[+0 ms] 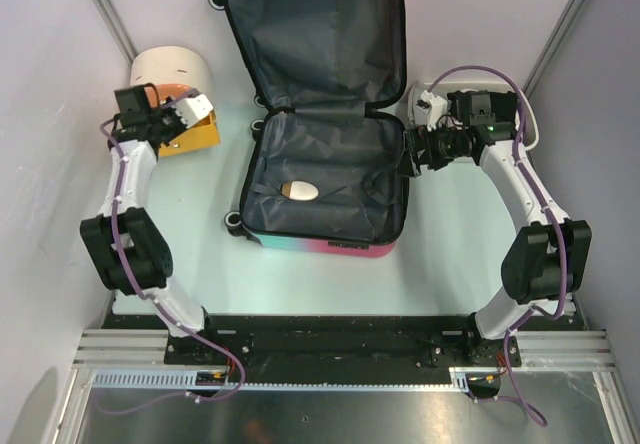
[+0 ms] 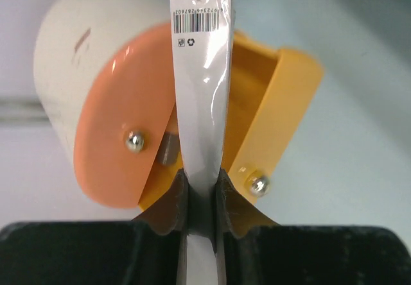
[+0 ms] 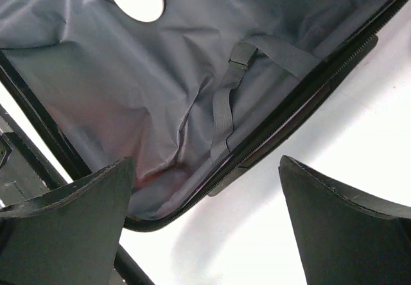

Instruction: Open, take out, and arrange the luggage

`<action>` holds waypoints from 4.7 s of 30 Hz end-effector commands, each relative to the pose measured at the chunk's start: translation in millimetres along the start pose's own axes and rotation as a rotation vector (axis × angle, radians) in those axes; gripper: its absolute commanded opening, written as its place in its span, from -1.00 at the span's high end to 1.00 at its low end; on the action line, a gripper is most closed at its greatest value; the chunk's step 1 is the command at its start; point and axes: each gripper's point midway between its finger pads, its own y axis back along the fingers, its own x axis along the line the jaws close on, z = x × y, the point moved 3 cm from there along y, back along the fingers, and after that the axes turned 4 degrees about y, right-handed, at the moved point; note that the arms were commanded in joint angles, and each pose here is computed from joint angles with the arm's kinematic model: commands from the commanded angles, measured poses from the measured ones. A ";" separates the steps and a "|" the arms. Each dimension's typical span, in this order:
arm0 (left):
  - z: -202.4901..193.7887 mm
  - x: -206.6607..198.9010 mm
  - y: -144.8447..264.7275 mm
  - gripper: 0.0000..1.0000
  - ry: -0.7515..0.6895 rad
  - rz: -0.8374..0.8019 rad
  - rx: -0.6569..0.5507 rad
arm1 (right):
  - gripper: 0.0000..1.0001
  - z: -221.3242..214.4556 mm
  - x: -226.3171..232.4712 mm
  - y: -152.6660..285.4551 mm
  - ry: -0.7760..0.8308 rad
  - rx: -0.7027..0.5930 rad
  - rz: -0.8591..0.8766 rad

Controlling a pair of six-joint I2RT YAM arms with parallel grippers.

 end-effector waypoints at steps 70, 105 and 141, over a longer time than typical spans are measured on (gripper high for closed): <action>106.6 -288.7 -117.4 0.21 0.157 -0.659 0.112 | -0.99 2.3 7.3 16.2 0.040 -0.017 -0.026; 168.2 -91.3 -19.5 -0.26 0.777 -0.365 -0.187 | -0.99 9.0 6.8 8.1 0.040 -0.030 -0.004; -34.2 84.5 -20.5 0.05 1.424 0.210 -0.083 | -0.99 8.9 7.7 4.8 0.043 -0.016 -0.019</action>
